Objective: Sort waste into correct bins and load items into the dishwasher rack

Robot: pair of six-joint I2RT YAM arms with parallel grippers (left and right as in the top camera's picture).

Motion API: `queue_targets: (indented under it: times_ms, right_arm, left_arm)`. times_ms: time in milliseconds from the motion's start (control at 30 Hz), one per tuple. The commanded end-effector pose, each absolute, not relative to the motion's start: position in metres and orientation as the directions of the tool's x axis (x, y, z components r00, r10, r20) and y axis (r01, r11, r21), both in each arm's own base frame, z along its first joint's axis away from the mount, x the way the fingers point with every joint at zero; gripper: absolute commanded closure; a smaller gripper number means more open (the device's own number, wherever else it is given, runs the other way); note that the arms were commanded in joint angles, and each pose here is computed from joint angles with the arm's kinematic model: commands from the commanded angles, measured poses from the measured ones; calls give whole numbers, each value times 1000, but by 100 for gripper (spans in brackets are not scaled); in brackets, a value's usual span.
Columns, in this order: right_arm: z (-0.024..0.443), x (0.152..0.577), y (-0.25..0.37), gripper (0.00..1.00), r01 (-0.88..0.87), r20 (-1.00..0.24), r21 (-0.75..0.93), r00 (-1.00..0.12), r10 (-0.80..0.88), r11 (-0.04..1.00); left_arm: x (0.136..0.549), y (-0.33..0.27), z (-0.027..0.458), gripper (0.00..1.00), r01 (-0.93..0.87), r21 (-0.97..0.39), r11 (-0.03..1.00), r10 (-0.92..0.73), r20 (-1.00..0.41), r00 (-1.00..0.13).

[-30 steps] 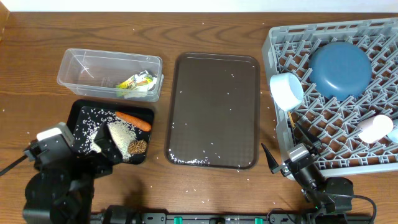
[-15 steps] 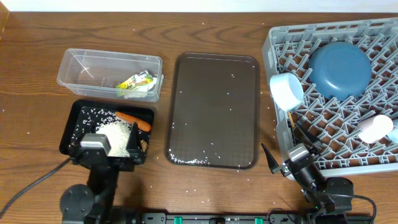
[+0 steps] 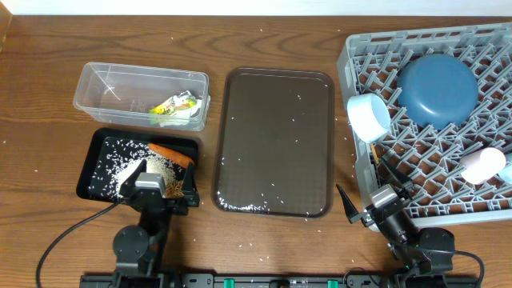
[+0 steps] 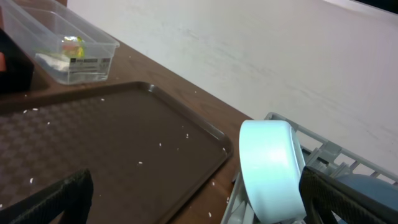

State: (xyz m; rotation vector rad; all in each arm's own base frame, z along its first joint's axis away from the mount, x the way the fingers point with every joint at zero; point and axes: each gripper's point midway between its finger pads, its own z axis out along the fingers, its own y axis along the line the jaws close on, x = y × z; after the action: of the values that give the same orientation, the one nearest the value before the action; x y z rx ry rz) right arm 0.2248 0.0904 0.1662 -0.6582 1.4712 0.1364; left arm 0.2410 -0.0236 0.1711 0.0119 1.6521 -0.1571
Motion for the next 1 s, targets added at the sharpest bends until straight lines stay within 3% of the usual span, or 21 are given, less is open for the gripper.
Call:
queue_targets:
  times_ms: [0,967]
  right_arm:
    - [165,223,93,1,-485,-949,-314,126,-290,816]
    - [165,223,93,1,-485,-949,-314,126,-290,816]
  left_arm:
    - [244,-23,162,2,103,-85,991,-78,-994,-75]
    - [244,-23,148,2,100,-87,991,-75,-991,-115]
